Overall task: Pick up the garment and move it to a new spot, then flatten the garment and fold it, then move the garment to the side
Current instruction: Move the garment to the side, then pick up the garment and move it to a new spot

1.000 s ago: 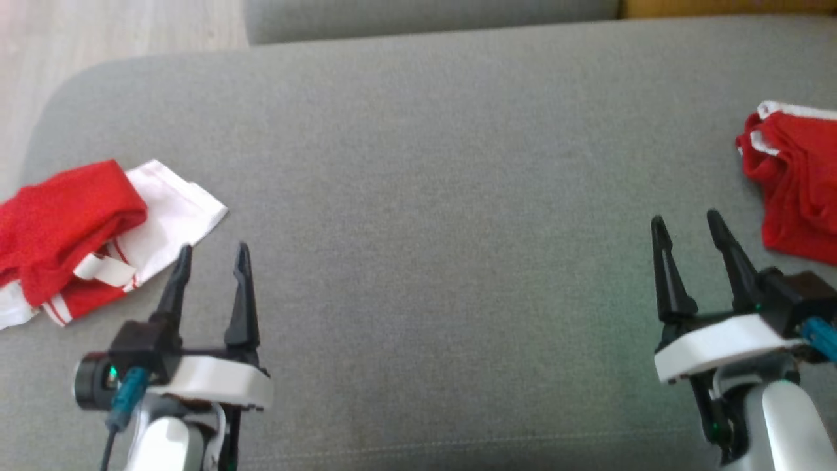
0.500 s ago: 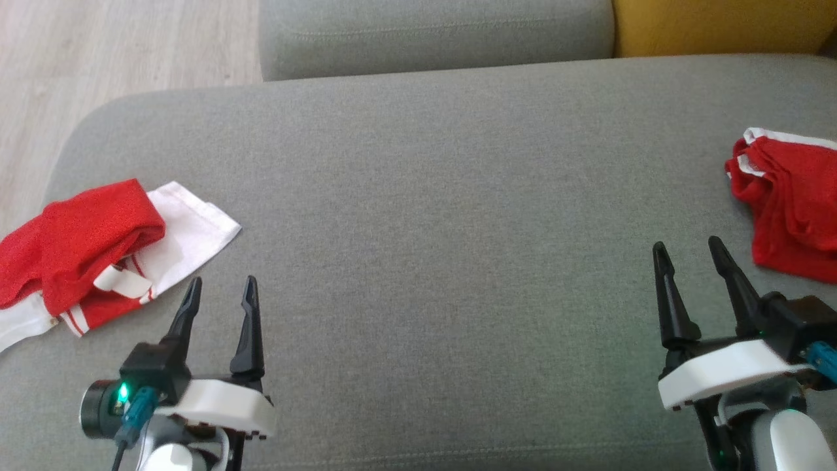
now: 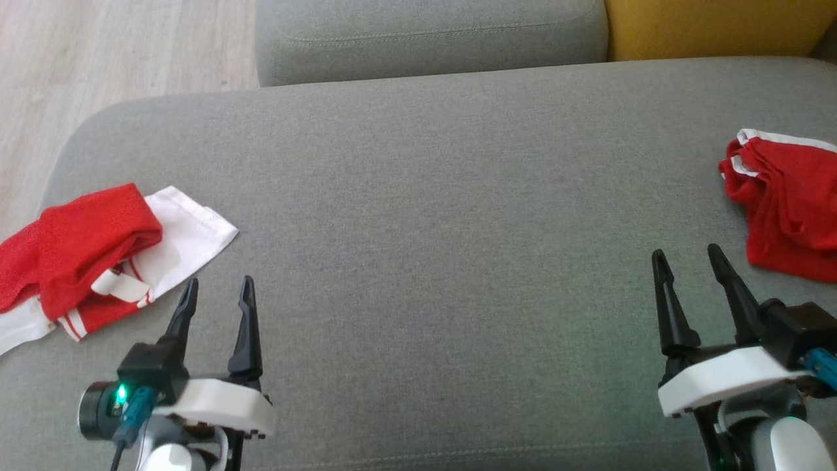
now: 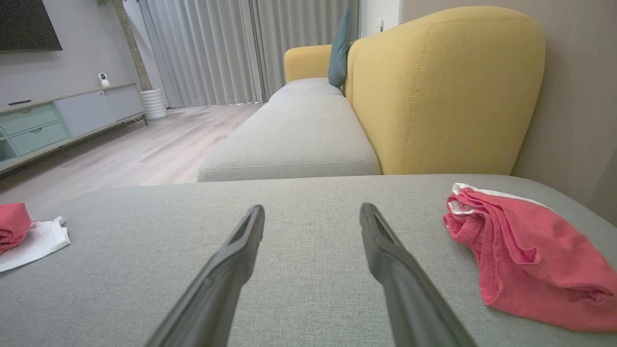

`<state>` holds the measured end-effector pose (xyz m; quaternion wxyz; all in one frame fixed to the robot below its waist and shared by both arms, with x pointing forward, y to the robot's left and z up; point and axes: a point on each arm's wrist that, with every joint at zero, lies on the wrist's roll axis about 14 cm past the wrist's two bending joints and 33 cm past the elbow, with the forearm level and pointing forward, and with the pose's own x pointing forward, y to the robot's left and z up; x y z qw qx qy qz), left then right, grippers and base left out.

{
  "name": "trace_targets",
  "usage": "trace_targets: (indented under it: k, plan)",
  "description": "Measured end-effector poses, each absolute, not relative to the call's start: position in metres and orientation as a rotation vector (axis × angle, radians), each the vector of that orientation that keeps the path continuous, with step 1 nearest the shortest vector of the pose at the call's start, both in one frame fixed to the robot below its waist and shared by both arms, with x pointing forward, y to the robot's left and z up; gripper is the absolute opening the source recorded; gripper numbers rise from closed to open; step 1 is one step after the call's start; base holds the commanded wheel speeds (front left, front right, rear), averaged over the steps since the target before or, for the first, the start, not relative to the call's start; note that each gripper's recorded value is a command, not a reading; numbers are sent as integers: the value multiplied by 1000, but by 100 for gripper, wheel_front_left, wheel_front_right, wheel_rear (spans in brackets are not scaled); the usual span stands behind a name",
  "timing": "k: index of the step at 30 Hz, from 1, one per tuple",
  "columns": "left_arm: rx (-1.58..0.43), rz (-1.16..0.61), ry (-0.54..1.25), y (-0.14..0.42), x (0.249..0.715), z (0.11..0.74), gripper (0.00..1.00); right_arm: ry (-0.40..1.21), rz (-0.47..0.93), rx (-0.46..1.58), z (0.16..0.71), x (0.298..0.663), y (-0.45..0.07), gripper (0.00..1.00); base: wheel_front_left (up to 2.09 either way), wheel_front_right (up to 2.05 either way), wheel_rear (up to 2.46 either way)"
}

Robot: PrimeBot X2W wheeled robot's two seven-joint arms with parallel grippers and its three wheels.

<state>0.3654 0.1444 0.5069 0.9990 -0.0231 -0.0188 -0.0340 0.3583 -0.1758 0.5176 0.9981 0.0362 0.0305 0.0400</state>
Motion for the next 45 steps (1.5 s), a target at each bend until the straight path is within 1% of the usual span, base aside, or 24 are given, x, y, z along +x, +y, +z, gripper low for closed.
trace_targets:
  k: [15,22,26,30,39,45]
  plan:
    - [-42,-72,-37,145,363,507,100,57,88,81,519,360,-173,100,0,0,0]
    - [-37,-19,-38,161,358,507,100,54,126,80,520,369,-161,100,0,0,0]
    - [-37,39,-62,181,357,513,100,48,190,80,523,379,-140,100,0,0,0]
    - [-33,114,-89,205,351,519,100,50,284,80,525,388,-108,100,0,0,0]
    - [-6,294,-90,263,310,518,100,65,495,83,526,398,-35,100,0,0,0]
    - [-4,370,-94,286,287,518,100,71,585,84,526,399,-3,100,0,0,0]
